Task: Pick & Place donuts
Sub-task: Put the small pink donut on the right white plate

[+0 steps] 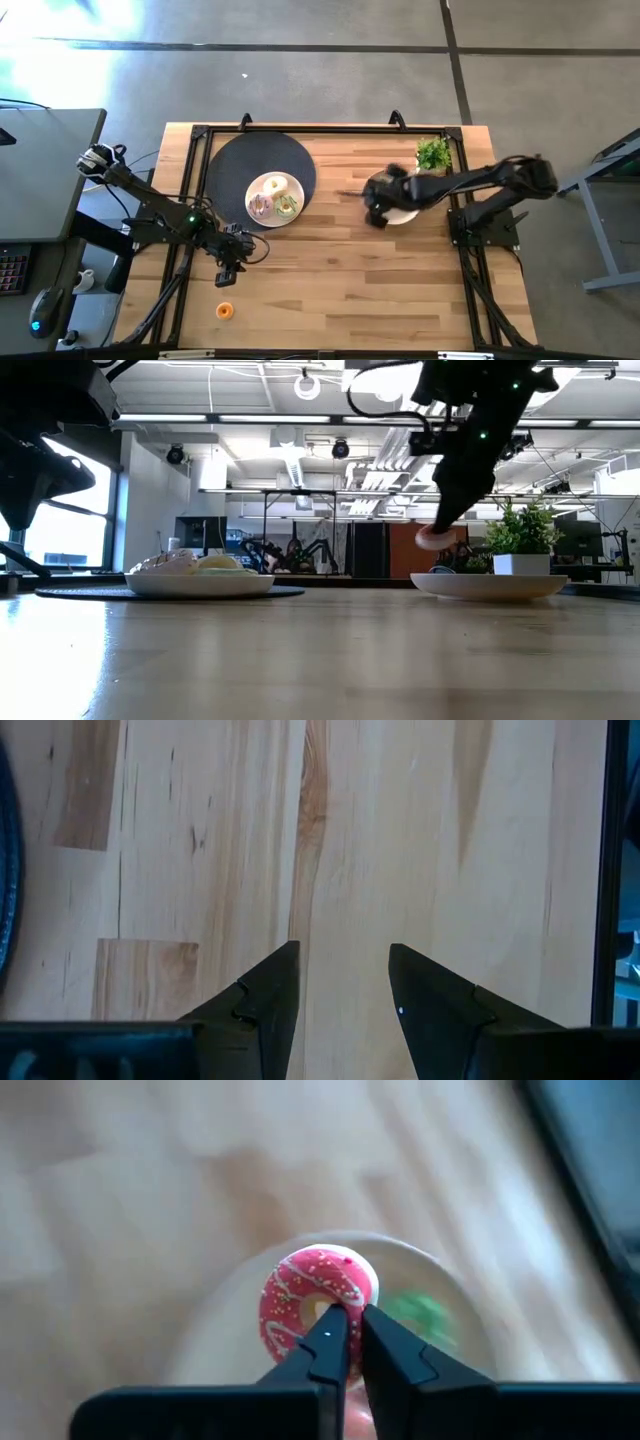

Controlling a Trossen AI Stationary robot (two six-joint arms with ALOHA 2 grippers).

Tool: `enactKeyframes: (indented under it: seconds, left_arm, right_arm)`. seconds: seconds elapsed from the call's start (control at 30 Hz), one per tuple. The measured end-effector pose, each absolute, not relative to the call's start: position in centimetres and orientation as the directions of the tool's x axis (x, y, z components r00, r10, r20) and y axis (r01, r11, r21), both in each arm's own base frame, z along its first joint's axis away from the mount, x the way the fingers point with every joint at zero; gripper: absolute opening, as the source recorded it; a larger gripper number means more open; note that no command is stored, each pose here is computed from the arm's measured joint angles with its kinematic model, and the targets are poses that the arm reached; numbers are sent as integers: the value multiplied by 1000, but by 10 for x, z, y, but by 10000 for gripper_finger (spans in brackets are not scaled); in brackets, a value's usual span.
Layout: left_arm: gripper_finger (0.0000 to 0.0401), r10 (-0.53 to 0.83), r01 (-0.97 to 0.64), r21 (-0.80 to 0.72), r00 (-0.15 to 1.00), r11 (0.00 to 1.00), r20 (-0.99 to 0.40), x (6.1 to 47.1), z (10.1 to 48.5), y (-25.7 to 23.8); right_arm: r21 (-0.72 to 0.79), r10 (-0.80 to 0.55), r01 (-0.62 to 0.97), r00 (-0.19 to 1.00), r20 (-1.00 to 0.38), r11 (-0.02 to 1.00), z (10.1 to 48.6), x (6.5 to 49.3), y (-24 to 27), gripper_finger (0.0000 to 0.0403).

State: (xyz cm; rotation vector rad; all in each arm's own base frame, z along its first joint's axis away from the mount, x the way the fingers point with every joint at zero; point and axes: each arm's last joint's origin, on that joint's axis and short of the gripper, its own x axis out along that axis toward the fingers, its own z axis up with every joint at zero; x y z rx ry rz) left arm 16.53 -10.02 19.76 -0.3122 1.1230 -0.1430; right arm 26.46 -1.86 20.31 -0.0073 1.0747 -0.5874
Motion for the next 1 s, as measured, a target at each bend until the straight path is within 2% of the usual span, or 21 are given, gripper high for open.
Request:
enactKeyframes:
  seconds: [0.1,0.27,0.43,0.57,0.73,1.0]
  left_arm:
    - [154,-269,-44,-317,431,947,-862,165,198,-100]
    - [154,-247,-52,-301,444,952,-861,166,198,-100]
    - [154,-246,-52,-300,445,953,-861,166,198,-100]
    - [154,-245,-52,-298,446,953,-861,166,198,-100]
    - [154,-245,-51,-298,446,953,-861,166,198,-100]
    - [154,-245,-51,-297,445,953,-861,166,198,-99]
  right_arm:
    - [-256,-457,537,281,-844,803,208,253,-36,8]
    - [-135,-332,543,283,-900,829,200,257,-42,19]
    - [-120,-269,526,217,-938,842,179,264,-39,13]
    - [-152,-268,518,158,-950,842,163,268,-40,13]
    - [-200,-305,501,137,-942,842,160,269,-42,52]
    - [-128,-251,481,201,-947,867,174,266,-40,114]
